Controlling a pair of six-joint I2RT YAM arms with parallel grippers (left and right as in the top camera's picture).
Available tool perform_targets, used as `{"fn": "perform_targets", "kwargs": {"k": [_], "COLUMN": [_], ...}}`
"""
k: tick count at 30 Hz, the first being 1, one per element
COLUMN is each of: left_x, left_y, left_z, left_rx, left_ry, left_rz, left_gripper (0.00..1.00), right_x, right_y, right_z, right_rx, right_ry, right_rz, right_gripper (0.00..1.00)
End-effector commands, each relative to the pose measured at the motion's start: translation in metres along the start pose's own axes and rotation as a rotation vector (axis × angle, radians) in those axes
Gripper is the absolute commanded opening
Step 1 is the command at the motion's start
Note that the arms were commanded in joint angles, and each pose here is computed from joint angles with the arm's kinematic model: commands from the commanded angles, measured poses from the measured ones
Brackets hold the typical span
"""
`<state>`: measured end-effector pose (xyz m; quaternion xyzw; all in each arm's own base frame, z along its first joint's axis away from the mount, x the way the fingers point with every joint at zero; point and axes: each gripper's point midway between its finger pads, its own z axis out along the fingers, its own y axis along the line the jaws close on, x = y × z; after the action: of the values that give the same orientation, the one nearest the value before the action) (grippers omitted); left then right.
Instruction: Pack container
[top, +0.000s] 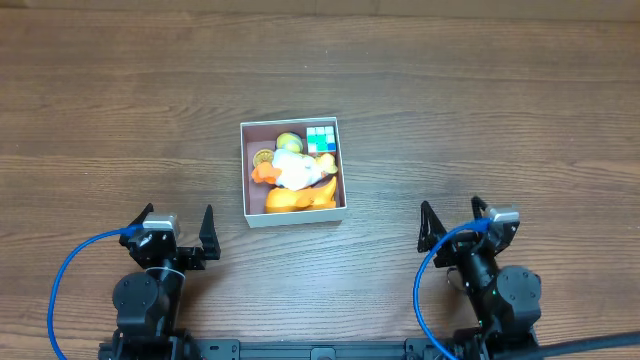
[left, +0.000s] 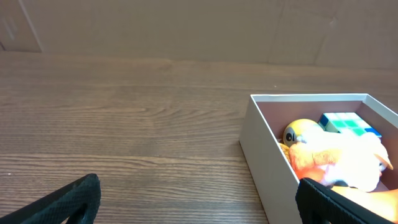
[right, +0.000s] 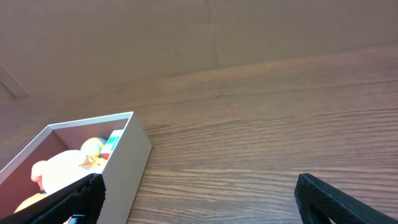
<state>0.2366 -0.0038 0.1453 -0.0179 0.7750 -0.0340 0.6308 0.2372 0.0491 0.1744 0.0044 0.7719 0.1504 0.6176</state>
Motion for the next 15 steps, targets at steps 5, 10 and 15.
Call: {"fn": "perform_targets", "kwargs": {"k": [5, 10, 15], "left_x": [-0.001, -0.001, -0.001], "left_y": [-0.001, -0.001, -0.001], "left_z": [0.0, 0.0, 0.0], "left_rx": [0.009, 0.009, 0.009], "left_ry": [-0.006, -0.006, -0.006], "left_rz": [0.026, 0.026, 0.026], "left_gripper": [1.0, 1.0, 1.0], "right_x": [0.025, 0.033, 0.03], "right_y": [-0.005, -0.009, -0.012], "right_z": [0.002, 0.004, 0.003], "right_rx": [0.002, 0.015, 0.029], "right_ry": [0.033, 0.045, 0.03], "right_rz": [0.0, -0.032, -0.082], "right_gripper": [1.0, 1.0, 1.0]}}
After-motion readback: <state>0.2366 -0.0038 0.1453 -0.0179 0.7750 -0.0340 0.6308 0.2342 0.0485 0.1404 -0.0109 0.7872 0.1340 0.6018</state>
